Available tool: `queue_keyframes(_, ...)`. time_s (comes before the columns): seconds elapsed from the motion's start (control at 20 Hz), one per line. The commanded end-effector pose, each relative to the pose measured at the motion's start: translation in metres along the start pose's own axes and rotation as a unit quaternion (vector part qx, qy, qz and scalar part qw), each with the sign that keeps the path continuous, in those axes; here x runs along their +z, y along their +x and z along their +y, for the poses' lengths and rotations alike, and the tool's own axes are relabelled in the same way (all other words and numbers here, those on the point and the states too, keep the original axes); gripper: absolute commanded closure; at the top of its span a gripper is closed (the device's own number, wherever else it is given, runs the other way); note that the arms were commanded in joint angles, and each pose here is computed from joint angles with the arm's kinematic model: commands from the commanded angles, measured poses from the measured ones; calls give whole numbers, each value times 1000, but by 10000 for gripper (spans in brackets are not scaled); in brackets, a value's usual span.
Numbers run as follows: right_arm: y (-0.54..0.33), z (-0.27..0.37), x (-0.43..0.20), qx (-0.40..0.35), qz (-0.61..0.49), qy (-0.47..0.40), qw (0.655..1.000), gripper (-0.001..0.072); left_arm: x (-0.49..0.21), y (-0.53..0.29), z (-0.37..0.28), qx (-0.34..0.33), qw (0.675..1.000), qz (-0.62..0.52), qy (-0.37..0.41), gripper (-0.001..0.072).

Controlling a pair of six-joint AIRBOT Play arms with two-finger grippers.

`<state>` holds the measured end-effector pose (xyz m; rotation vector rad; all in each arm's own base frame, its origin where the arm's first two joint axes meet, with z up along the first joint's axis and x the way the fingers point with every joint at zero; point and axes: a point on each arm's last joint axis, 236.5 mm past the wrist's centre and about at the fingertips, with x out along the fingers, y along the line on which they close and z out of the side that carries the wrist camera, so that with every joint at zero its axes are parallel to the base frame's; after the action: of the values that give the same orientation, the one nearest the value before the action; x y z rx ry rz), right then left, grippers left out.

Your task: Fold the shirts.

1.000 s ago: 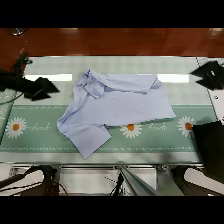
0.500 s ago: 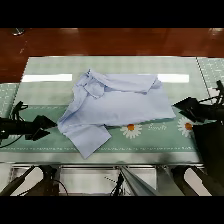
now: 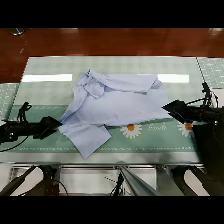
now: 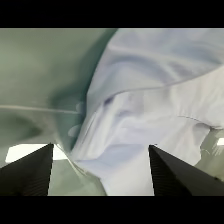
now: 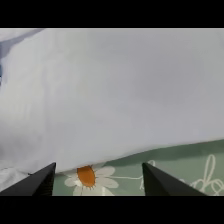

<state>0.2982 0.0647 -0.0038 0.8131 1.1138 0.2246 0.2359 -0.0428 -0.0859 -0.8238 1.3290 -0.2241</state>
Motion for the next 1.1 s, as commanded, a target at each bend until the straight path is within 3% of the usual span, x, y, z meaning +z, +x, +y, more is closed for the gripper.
queue_keyframes(0.0,2,10,6,18,-15,15,1000,92,-9,20,-10,-9,999,29,36,11)
queue_keyframes(0.15,-1,7,10,18,-21,26,999,92,-25,35,-10,-10,997,72,39,14)
queue_keyframes(0.2,-6,2,15,17,-29,35,999,93,-26,37,-10,-10,996,76,38,59)
queue_keyframes(0.25,-13,-6,21,13,-38,49,998,93,-27,37,-10,-12,996,78,46,331)
queue_keyframes(0.3,-20,-20,26,1,-48,60,997,93,-26,36,-11,-13,996,77,52,693)
queue_keyframes(0.55,-38,-97,20,-141,-48,85,985,92,-11,31,-16,-13,995,62,73,685)
queue_keyframes(1.05,9,-109,19,-87,4,149,985,93,-4,29,-18,-11,996,54,67,685)
